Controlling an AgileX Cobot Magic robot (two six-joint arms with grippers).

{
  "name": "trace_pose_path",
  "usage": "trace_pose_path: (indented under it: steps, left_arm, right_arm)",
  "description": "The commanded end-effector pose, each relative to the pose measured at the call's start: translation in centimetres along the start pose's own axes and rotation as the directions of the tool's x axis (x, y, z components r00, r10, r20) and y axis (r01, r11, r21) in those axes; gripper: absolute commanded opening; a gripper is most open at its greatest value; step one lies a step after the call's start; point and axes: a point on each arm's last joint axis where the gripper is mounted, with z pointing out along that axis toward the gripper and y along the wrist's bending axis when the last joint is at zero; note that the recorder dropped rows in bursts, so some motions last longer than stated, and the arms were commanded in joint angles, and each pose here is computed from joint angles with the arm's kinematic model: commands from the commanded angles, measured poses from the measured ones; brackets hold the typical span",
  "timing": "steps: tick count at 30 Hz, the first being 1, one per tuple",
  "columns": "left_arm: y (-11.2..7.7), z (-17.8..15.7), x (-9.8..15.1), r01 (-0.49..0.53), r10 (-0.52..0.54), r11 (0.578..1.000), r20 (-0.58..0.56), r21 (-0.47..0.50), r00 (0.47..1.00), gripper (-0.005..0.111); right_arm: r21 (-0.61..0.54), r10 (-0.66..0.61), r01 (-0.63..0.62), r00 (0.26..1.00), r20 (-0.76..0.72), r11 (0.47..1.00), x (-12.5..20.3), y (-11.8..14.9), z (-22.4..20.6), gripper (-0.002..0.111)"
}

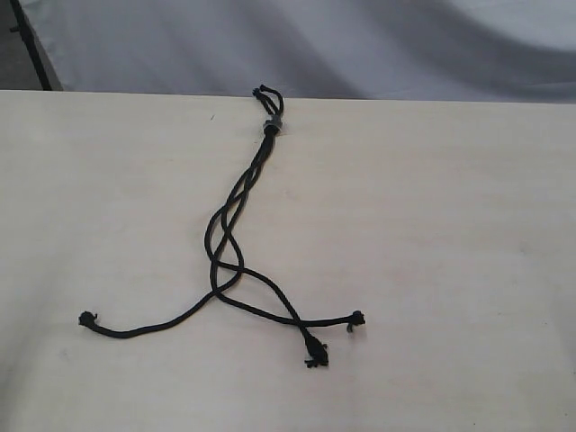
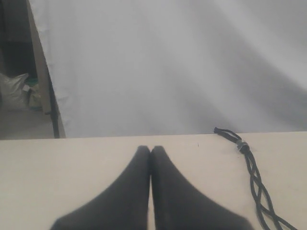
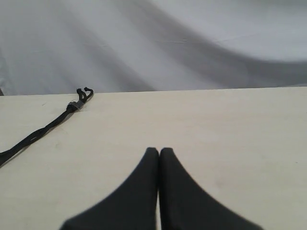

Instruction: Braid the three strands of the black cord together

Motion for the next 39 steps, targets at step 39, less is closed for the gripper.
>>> trace_pose_path:
  steps: [39]
  left_arm:
    - [0.01, -0.02, 0.11, 0.022, -0.022, 1.000, 0.000, -0.001, 1.000, 0.000]
  right_arm:
    - [-0.023, 0.006, -0.006, 1.000, -0.013, 1.000, 0.23, 0.22, -0.03, 0.001]
